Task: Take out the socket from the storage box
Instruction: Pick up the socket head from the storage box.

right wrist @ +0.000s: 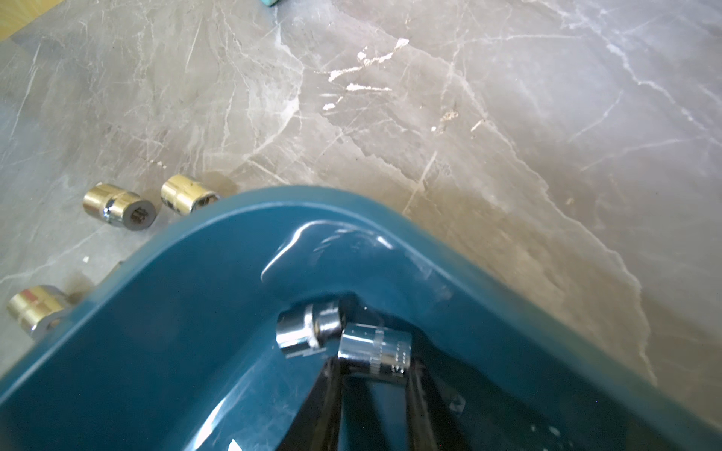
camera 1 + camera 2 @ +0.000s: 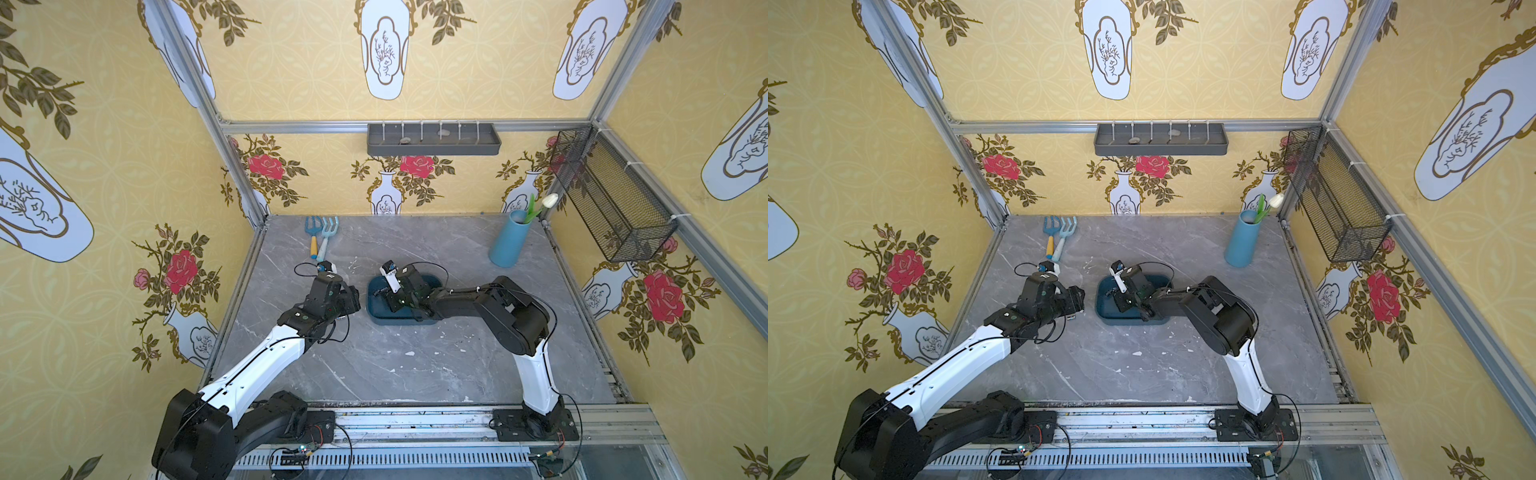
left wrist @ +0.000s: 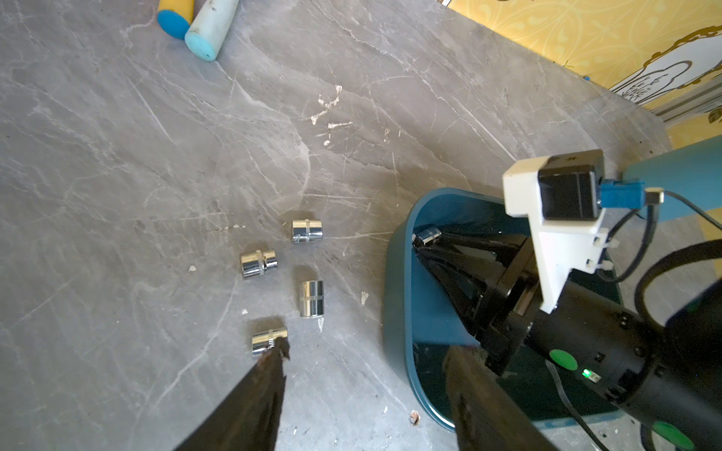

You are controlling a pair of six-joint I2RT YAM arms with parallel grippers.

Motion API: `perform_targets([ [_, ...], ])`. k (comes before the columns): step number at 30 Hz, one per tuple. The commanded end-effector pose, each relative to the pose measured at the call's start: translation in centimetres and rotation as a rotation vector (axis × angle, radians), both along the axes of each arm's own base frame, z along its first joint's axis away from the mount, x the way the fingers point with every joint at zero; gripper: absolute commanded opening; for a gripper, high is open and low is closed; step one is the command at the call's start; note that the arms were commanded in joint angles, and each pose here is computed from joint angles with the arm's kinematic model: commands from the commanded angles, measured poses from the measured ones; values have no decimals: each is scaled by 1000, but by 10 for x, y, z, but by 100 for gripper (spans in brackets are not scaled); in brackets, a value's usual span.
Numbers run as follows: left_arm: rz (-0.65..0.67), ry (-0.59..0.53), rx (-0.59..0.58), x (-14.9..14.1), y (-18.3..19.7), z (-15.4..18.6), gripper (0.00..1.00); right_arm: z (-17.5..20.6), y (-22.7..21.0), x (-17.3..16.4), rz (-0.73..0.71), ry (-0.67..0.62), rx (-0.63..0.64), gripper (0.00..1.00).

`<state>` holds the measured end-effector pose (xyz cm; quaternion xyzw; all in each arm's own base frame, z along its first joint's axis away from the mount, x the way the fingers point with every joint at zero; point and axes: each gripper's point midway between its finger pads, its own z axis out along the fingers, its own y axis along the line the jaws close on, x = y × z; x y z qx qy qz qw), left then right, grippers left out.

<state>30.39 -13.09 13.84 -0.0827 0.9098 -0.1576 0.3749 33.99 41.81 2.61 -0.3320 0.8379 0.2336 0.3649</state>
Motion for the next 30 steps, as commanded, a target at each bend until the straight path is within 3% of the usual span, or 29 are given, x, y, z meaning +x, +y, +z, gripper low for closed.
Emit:
perform_targets([
  [1,2,-14,-11,4,-2,4,70,11,-2,0,-1,-25,25,25],
  [16,1,0,-15,3,-3,-3,70,21,-22,-10,-18,-17,47,20],
  [30,0,0,-24,4,-5,-5,70,69,-64,-36,-59,-33,66,18],
])
